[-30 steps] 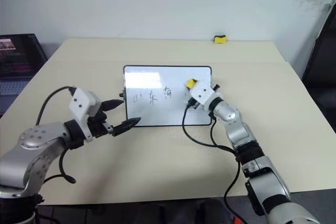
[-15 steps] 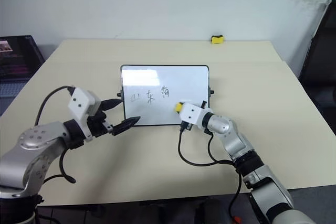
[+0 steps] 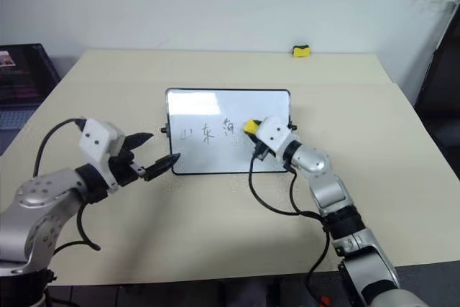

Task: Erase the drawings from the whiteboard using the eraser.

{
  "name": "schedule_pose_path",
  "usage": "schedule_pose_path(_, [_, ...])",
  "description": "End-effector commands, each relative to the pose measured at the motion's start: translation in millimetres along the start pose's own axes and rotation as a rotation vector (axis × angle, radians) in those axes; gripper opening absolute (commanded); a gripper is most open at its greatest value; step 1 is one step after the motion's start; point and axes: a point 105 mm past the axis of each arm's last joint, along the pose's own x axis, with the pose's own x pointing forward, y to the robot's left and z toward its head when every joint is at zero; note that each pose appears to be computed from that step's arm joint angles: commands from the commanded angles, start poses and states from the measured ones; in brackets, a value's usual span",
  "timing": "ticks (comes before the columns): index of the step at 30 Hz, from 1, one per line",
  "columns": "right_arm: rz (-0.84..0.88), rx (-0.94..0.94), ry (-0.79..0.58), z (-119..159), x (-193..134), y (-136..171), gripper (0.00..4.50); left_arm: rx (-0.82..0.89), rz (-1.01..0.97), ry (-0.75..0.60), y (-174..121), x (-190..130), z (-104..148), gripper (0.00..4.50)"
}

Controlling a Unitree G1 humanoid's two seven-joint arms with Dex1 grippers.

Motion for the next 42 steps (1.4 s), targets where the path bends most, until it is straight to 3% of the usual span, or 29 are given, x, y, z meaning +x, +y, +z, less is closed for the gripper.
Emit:
schedule_pose_path(1, [0.058, -0.014, -0.062, 18, -9, 7, 0.99, 0.0, 0.003, -0.036, 2, -5, 12, 4.5])
schedule_pose_path(7, [0.061, -0.069, -0.121, 36, 2, 9, 0.99, -0.048, -0.034, -0.022, -3, -3, 10, 4.5])
schedule_pose_path(19, [-0.134, -0.131, -0.131, 65, 59, -41, 0.99, -0.063, -0.069, -0.014, -4, 3, 14, 4.5])
schedule_pose_path(26, [-0.099, -0.235, -0.053, 38, 70, -28, 0.99, -0.067, -0.088, -0.017, -9, 4, 14, 4.5])
schedule_pose_path(30, [0.145, -0.299, 0.115, -17, 60, 20, 0.99, -0.07, -0.087, -0.019, -9, 3, 14, 4.5])
schedule_pose_path(34, [0.317, -0.288, 0.242, -51, 39, 49, 0.99, -0.074, -0.085, -0.017, -9, 2, 14, 4.5])
schedule_pose_path(38, [0.363, -0.287, 0.245, -50, 32, 55, 0.99, -0.077, -0.085, -0.014, -9, 3, 13, 4.5])
schedule_pose_path(42, [0.266, -0.262, 0.087, -13, 44, 40, 0.99, -0.08, -0.081, -0.003, -7, 3, 11, 4.5])
